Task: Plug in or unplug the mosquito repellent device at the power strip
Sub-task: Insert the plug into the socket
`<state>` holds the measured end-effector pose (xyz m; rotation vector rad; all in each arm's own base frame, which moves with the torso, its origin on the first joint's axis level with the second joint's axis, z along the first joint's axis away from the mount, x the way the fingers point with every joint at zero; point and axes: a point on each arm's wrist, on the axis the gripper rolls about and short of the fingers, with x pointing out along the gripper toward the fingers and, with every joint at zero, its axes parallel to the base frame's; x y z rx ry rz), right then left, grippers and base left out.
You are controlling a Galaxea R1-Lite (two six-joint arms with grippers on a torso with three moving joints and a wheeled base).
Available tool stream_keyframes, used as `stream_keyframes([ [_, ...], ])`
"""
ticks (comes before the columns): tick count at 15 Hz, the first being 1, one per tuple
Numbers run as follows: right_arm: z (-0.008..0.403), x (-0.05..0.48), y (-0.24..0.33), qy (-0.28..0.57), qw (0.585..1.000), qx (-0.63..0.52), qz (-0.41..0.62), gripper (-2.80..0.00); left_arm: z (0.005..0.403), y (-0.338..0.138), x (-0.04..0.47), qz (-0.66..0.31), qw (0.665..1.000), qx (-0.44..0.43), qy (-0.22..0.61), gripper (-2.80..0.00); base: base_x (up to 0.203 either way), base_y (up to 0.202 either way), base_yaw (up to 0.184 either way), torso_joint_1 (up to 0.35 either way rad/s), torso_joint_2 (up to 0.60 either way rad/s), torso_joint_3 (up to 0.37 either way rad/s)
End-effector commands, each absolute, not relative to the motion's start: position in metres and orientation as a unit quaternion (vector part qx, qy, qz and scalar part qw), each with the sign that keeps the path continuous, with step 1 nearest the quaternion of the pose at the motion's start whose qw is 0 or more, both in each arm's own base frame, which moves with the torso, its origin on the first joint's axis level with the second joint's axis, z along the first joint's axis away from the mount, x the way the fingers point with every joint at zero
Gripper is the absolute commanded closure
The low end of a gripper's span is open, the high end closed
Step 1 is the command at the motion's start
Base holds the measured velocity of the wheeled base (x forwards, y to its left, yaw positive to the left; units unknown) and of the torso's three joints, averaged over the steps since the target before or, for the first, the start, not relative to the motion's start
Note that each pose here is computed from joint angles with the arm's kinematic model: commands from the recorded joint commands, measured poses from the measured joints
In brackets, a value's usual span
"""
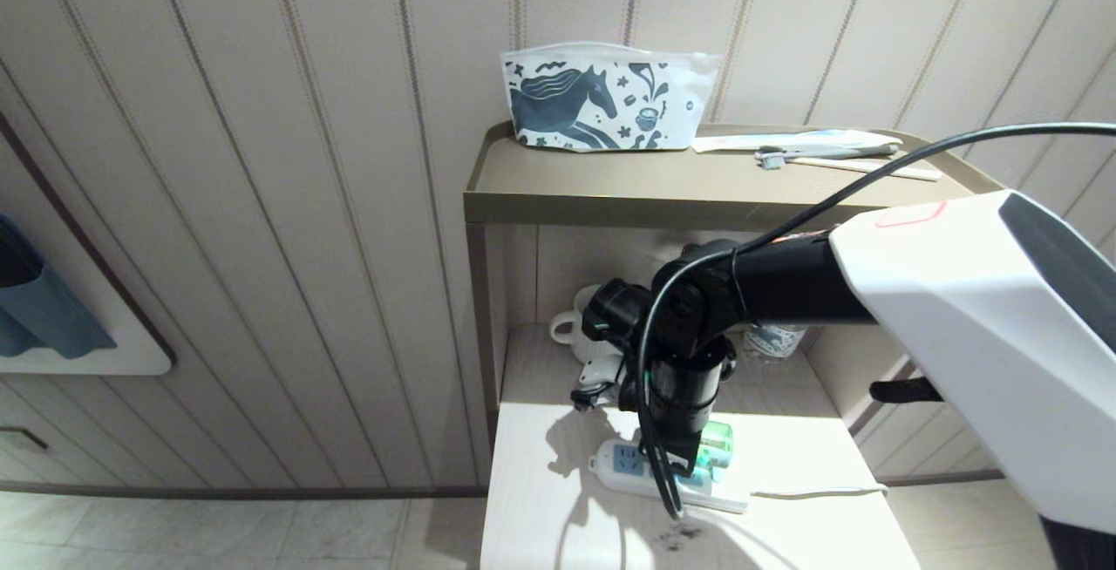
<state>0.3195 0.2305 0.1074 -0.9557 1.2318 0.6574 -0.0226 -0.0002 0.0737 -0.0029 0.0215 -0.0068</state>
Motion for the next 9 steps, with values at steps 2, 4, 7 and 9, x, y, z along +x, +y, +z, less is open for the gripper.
stream_keyframes([
  [2, 0.1035, 0.3169, 0.2308, 0.551, 0.656, -0.426, 0.292, 0.00, 0.0737, -0.0002, -0.0226, -0.004, 1.000, -0.002, 0.011, 0.00, 0.000, 0.000, 0.000, 0.000, 0.00, 0.000],
  [4, 0.1004, 0.3180, 0.2321, 0.551, 0.656, -0.425, 0.292, 0.00, 0.0737, -0.0002, -0.0226, -0.004, 1.000, -0.002, 0.011, 0.00, 0.000, 0.000, 0.000, 0.000, 0.00, 0.000],
  [7, 0.0963, 0.3182, 0.2333, 0.552, 0.657, -0.423, 0.292, 0.00, 0.0737, -0.0002, -0.0226, -0.003, 1.000, -0.002, 0.011, 0.00, 0.000, 0.000, 0.000, 0.000, 0.00, 0.000],
  [9, 0.0946, 0.3181, 0.2334, 0.552, 0.659, -0.421, 0.290, 0.00, 0.0737, -0.0002, -0.0226, -0.004, 1.000, -0.002, 0.011, 0.00, 0.000, 0.000, 0.000, 0.000, 0.00, 0.000],
])
